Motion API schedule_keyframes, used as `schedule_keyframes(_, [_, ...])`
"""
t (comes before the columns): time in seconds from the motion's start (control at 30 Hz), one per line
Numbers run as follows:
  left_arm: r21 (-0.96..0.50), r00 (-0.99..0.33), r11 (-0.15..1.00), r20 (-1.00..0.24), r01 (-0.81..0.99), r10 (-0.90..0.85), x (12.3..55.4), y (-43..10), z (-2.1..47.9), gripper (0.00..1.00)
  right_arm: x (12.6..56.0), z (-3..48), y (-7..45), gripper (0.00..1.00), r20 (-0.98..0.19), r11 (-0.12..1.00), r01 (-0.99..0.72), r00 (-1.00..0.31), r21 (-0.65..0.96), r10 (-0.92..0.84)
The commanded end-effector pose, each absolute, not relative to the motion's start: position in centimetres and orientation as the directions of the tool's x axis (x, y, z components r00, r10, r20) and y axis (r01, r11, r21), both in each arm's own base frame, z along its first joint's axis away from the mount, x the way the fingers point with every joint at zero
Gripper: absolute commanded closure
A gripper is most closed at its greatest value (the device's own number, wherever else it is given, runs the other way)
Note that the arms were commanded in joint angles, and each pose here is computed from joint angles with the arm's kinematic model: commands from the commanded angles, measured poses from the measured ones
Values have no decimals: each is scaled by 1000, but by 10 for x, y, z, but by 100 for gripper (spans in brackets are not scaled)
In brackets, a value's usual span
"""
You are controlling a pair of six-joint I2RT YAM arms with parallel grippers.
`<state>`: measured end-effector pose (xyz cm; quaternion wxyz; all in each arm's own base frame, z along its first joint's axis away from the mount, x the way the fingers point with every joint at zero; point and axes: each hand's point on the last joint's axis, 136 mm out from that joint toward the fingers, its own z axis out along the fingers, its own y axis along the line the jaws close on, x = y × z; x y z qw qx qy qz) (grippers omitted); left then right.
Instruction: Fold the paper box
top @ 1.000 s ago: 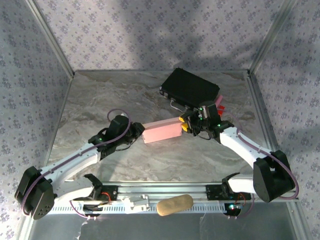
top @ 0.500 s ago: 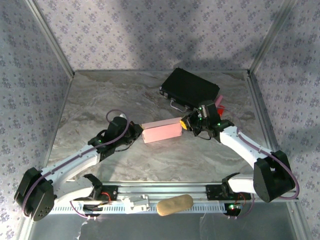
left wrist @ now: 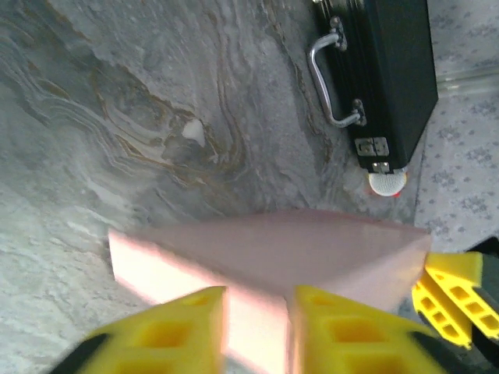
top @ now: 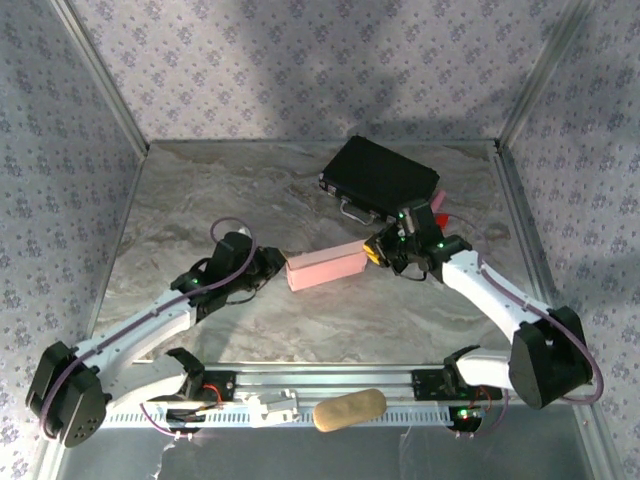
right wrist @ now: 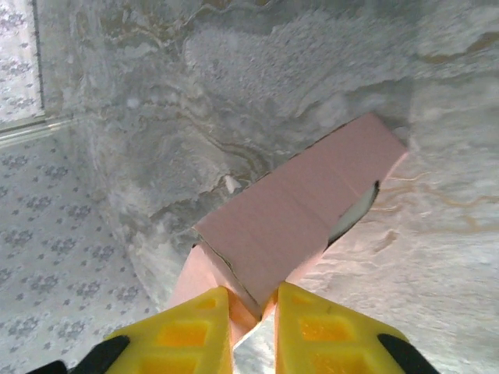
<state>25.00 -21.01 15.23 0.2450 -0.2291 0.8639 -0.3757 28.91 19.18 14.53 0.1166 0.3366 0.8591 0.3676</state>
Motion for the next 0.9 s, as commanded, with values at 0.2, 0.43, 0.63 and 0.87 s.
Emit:
schedule_keyframes(0.2, [-746, -791, 651, -311, -140, -527, 234, -208, 183, 54, 255, 132, 158, 76, -71, 621, 492, -747, 611, 661])
schedule_keyframes(0.43, [-724, -834, 682, -308, -106, -458, 224, -233, 166, 54, 234, 90, 155, 64, -32, 598, 517, -740, 612, 672])
schedule_keyframes(0.63, [-704, -840, 703, -315, -105, -441, 226, -235, 157, 55, 238, 77, 183, 70, 61, 565, 541, -754, 623, 654])
schedule_keyframes(0.87, [-645, -840, 762, -382, -57, -387, 231, -217, 156, 41, 261, 120, 172, 5, -213, 753, 318, -831, 576, 514])
